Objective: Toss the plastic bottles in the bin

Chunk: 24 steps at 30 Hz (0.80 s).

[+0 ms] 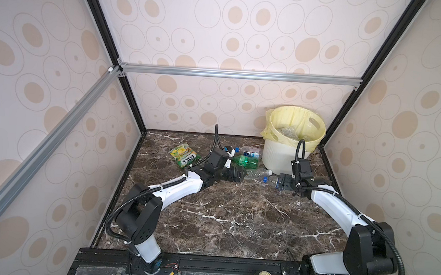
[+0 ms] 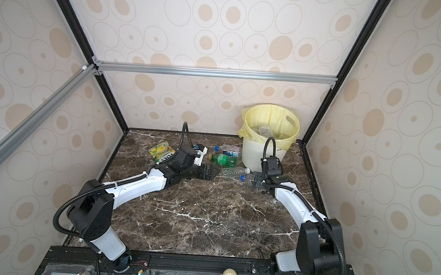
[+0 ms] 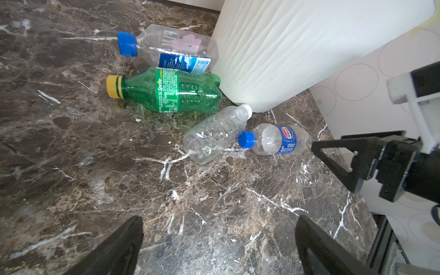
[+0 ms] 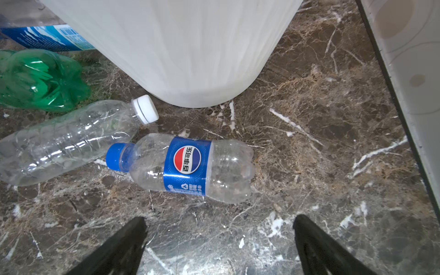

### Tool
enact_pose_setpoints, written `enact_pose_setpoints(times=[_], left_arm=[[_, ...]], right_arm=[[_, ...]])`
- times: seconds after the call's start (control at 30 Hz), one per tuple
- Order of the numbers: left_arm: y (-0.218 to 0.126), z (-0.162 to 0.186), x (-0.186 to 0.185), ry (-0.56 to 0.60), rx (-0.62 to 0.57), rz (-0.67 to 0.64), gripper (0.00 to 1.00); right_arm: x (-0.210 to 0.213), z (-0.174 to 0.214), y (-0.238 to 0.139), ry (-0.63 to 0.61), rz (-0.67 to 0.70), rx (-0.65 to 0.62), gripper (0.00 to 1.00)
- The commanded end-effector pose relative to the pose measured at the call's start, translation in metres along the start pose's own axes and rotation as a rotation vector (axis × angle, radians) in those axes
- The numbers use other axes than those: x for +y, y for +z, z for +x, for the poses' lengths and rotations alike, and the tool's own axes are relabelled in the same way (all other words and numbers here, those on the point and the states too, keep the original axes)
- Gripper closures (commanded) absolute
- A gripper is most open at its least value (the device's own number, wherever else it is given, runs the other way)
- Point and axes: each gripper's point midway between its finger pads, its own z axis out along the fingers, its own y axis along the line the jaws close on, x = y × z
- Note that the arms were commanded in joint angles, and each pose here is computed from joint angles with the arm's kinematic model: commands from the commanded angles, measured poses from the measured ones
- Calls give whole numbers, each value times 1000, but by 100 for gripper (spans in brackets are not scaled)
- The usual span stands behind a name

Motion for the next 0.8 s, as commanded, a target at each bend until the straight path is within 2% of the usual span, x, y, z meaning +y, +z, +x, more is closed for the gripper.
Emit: enact_pose_setpoints(times=[0.0,0.4,0.77], left_arm=[[3,-2,-6,-21,-8,31,1],[5,3,-3,-18,6,26,1],[5,4,-3,-21,7,26,1]], right_arm=[[6,4,9,17,-39,12,0],[21,17,33,5,-98,75,0],[29,31,31,27,-159,113,0]])
